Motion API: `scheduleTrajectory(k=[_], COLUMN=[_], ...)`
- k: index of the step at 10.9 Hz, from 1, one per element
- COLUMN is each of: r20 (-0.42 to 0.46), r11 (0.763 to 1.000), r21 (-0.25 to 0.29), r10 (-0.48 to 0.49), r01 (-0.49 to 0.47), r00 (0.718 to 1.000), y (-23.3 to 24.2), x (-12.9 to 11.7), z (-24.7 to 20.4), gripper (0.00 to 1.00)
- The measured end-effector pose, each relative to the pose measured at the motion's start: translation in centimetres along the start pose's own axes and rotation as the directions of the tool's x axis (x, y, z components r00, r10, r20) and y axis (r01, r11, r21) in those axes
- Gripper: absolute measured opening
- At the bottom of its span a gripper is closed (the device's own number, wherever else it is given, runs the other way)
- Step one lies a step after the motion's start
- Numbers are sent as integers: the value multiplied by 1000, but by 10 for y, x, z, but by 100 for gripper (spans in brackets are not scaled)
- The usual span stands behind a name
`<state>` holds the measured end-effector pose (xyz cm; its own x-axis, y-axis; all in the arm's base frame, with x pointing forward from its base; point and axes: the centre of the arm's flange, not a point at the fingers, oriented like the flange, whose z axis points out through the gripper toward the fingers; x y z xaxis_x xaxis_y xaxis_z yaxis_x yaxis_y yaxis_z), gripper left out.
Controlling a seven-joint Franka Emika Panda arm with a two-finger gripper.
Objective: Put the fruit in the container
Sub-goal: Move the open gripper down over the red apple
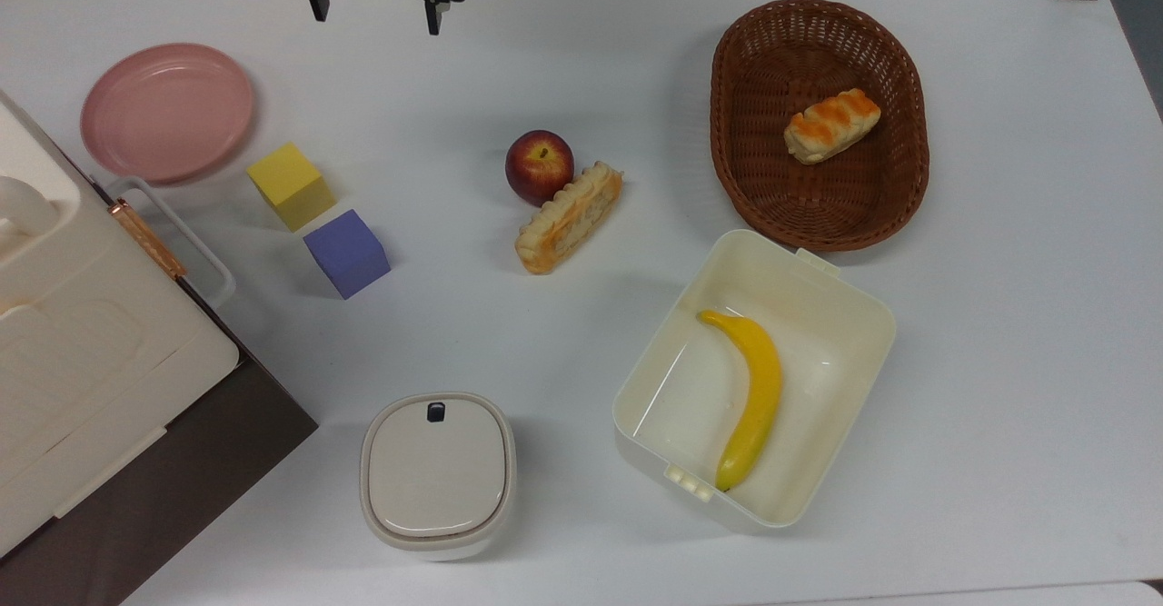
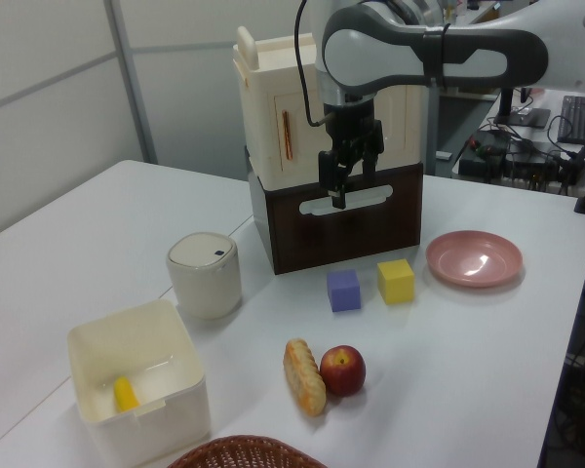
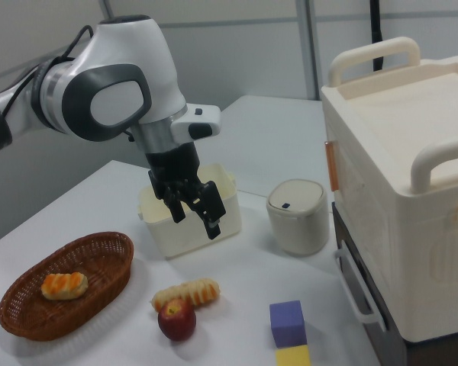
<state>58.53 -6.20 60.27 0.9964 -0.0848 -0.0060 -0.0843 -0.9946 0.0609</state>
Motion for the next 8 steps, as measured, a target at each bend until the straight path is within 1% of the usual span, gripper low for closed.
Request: scheduleTrajectory(k=[5,8], r20=[10,66], r11=[1000,998], r21=[1,6], r10=[-12,-62], r01=[12,62], r00=[1000,996], y=[-5,-31], x=[0,-5], z=[5,32], gripper=[100,100])
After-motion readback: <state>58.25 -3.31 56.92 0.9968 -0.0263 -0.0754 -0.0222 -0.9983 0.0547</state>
